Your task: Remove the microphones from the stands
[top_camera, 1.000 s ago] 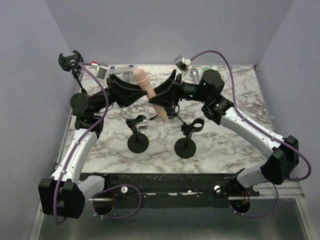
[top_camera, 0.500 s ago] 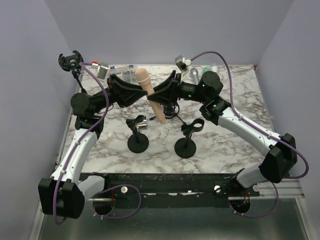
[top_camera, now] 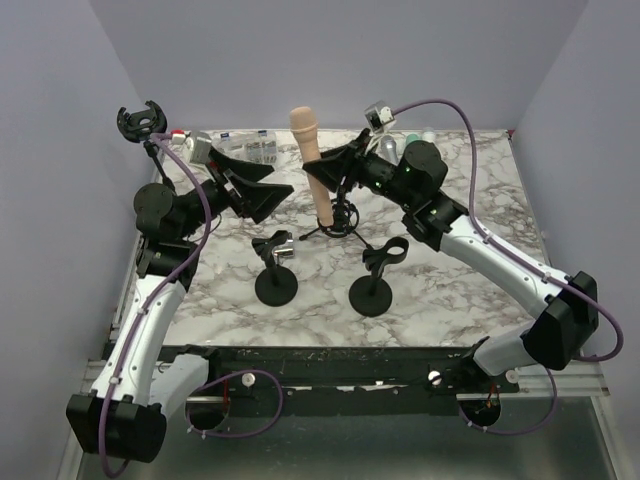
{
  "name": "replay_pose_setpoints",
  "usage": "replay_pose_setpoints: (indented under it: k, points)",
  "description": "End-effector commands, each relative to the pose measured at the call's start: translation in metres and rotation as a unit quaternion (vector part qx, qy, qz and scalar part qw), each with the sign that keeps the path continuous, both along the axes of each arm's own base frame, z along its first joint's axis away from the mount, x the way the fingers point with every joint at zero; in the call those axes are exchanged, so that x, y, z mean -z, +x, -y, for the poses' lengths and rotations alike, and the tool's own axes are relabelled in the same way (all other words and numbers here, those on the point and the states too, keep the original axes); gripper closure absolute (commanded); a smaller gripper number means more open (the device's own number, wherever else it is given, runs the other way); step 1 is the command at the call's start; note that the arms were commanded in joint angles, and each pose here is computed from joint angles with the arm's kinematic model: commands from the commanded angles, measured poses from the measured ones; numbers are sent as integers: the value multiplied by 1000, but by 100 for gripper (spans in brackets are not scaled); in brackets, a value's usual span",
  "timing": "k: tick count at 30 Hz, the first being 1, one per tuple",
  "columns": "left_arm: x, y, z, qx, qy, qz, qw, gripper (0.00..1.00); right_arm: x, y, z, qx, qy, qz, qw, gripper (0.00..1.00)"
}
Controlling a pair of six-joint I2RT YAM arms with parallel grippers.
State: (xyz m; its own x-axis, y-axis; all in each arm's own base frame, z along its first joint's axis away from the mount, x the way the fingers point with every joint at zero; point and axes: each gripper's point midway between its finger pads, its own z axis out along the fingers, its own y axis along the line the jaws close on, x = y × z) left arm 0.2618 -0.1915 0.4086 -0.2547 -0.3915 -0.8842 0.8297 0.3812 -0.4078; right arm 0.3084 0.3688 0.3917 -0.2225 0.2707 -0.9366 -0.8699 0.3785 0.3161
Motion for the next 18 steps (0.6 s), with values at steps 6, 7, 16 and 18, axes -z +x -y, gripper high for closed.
replay_pose_setpoints:
  k: [6, 7, 16, 18]
  points:
    - [14, 39, -53, -220, 55, -20, 974, 1, -29, 98, 98, 370, -54, 44, 926, 99]
    - [15, 40, -54, -224, 55, -20, 973, 1, -25, 108, 106, 389, -67, 45, 918, 100]
    - [32, 55, -63, -258, 74, -28, 963, 2, 20, 189, 172, 465, -127, 20, 876, 99]
    - [36, 58, -64, -261, 81, -33, 961, 2, 40, 206, 181, 472, -147, 9, 869, 99]
